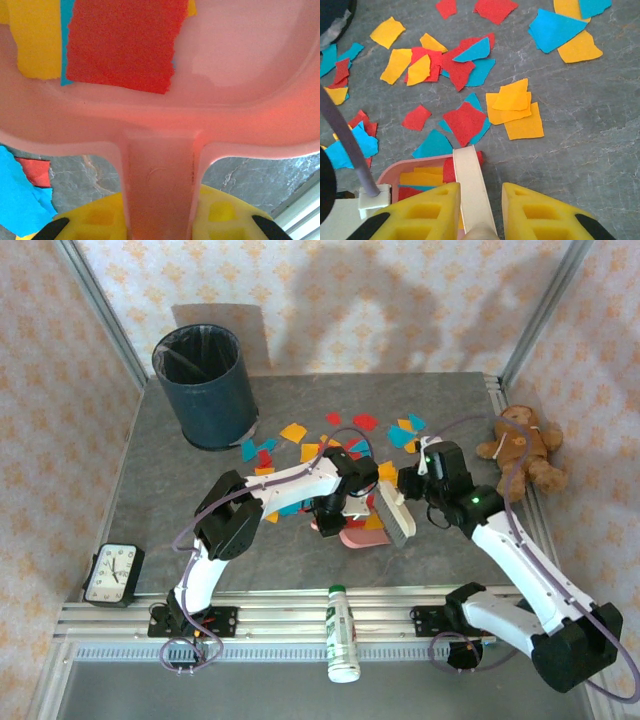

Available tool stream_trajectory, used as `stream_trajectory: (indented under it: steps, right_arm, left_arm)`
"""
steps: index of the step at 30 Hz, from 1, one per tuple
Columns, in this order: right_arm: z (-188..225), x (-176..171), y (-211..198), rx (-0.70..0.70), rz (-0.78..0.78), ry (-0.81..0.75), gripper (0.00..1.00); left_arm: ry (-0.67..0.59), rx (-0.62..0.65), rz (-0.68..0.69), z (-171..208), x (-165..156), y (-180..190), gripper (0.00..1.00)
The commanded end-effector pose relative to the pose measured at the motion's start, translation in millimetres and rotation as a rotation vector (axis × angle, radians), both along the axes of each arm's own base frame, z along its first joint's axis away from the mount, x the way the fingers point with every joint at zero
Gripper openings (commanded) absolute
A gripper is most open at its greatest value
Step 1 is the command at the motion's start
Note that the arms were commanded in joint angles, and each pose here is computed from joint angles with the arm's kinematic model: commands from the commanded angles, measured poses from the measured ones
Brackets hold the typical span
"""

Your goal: Sweep away the paper scraps from the table

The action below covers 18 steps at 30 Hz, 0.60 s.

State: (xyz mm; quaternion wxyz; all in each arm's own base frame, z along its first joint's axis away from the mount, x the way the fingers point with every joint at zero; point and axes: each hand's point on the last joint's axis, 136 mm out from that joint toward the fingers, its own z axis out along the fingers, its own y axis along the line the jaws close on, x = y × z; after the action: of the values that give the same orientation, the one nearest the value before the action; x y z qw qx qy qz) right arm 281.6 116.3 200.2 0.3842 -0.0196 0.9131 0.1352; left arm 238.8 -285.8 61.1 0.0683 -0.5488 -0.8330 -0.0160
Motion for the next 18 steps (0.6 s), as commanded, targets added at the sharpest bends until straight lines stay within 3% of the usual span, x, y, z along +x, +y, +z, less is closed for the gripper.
stream_trajectory:
  steps: [1, 18]
  right_arm:
    - [20, 5, -11, -0.020, -0.061, -0.087, 0.00]
    - [20, 17, -56, -0.200, -0.265, -0.132, 0.00]
  left_arm:
    - [-0.024, 0.028, -0.002, 0, -2, 4, 0.00]
    - [-0.059, 0.030, 0.007, 1, 3, 7, 0.00]
